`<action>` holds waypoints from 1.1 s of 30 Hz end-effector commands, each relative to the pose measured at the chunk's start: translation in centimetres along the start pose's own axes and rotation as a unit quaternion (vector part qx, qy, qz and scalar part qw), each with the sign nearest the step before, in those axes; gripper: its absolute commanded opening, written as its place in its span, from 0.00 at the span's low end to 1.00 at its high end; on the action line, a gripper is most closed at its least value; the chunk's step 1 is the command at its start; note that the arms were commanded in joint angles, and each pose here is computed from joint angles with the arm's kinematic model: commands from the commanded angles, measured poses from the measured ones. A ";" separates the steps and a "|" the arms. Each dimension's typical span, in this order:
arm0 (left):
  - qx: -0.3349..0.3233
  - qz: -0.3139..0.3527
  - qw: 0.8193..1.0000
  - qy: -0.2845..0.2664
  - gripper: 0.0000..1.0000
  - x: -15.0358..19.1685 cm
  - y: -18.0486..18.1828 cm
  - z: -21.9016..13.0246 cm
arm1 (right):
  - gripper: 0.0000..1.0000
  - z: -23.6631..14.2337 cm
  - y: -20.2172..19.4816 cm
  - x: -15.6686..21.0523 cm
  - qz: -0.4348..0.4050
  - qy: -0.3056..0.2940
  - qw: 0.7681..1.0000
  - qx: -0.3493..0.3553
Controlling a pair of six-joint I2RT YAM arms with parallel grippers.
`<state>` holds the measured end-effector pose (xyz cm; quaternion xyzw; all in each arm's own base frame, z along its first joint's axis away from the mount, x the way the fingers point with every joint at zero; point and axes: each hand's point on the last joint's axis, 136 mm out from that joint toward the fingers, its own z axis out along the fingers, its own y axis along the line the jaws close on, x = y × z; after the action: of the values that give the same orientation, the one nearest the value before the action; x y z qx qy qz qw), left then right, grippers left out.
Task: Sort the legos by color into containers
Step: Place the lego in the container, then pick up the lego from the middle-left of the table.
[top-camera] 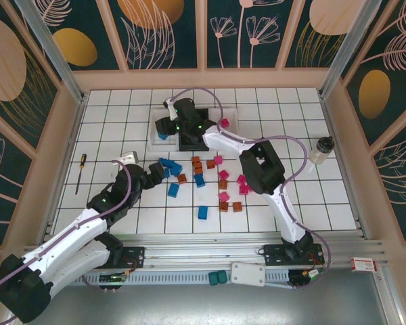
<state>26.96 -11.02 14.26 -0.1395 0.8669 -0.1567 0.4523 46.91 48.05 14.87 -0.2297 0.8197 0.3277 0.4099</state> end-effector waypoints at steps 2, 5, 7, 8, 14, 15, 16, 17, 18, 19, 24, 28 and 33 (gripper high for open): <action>0.013 -0.005 1.000 0.013 0.99 0.7 -0.3 0.3 | 0.63 -1.0 1.0 -4.9 0.016 -0.049 0.999 -0.012; 0.023 -0.003 1.000 0.020 0.99 1.0 -0.7 0.3 | 0.67 -1.9 1.5 -6.3 0.017 -0.063 0.998 -0.017; 0.040 0.001 0.999 0.028 0.99 1.2 -1.3 0.4 | 0.69 -2.7 1.6 -6.8 0.017 -0.068 0.997 -0.013; 0.055 0.008 0.998 0.037 0.99 1.5 -1.9 0.5 | 0.70 -3.3 1.7 -7.0 0.016 -0.072 0.997 -0.011; 0.093 0.076 0.988 0.093 0.98 4.3 -6.0 0.8 | 0.71 -8.6 0.1 -5.5 0.040 -0.095 0.995 0.012; 0.096 0.095 0.986 0.099 0.98 5.1 -6.8 0.7 | 0.71 -9.2 -0.8 -4.4 0.052 -0.090 0.994 0.017; 0.101 0.116 0.982 0.113 0.99 6.3 -7.9 0.7 | 0.71 -10.6 -1.4 -4.2 0.064 -0.098 0.993 0.018; 0.106 0.127 0.978 0.126 0.99 7.3 -8.7 0.7 | 0.72 -11.8 -2.3 -3.4 0.078 -0.099 0.992 0.023; 0.112 0.135 0.975 0.137 0.98 8.2 -9.3 0.7 | 0.72 -12.8 -3.1 -2.8 0.089 -0.101 0.991 0.029; 0.116 0.143 0.971 0.150 0.98 9.4 -9.8 0.8 | 0.72 -13.8 -4.1 -1.6 0.099 -0.098 0.990 0.038; 0.149 0.188 0.951 0.193 0.95 14.0 -12.3 0.1 | 0.72 -19.0 -7.8 2.1 0.120 -0.098 0.983 0.093; 0.150 0.236 0.932 0.232 0.88 17.5 -13.3 -0.5 | 0.72 -22.2 -9.2 4.3 0.127 -0.098 0.980 0.118; 0.126 0.270 0.916 0.267 0.83 20.8 -12.4 0.2 | 0.72 -25.1 -10.4 5.1 0.136 -0.114 0.975 0.135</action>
<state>17.19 -30.26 4.89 0.1935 0.9277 -0.1868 0.2588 37.54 23.81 16.26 -0.0432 0.8462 0.2871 0.4468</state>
